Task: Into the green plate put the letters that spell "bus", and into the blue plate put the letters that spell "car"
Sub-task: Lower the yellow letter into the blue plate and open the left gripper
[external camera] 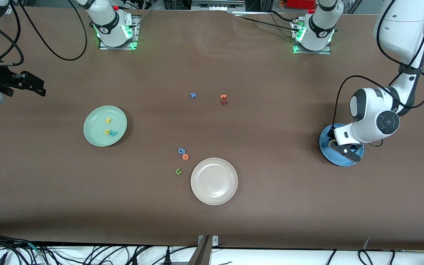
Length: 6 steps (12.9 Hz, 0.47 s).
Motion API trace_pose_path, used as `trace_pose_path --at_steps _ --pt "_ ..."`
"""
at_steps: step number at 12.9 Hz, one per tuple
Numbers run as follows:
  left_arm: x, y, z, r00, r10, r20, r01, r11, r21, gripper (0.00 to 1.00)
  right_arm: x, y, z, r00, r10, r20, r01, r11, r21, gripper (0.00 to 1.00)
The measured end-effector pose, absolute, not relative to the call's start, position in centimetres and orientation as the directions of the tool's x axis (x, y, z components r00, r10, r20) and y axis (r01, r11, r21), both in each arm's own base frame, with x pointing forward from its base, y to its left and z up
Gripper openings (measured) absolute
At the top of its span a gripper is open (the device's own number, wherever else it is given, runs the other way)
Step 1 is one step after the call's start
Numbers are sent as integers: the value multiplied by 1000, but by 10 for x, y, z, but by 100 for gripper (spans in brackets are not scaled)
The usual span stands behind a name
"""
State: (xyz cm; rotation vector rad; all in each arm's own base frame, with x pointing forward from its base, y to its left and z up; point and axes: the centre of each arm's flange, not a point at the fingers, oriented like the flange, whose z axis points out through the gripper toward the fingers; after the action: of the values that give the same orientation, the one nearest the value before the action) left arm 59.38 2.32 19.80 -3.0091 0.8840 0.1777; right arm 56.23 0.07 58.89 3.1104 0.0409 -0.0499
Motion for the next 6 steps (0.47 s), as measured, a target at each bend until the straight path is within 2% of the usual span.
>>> trace_pose_path --at_steps 3,4,6 --pt "607 20 216 836 -544 -72 -545 -839 9 93 562 1 589 999 26 -36 27 -999 30 100" --pt "613 20 227 837 -544 -53 -545 -838 -3 100 562 1 588 999 26 -38 27 -999 30 100" --pt "623 20 261 839 -543 -37 -544 -839 -9 100 562 1 588 999 26 -39 27 -999 30 100"
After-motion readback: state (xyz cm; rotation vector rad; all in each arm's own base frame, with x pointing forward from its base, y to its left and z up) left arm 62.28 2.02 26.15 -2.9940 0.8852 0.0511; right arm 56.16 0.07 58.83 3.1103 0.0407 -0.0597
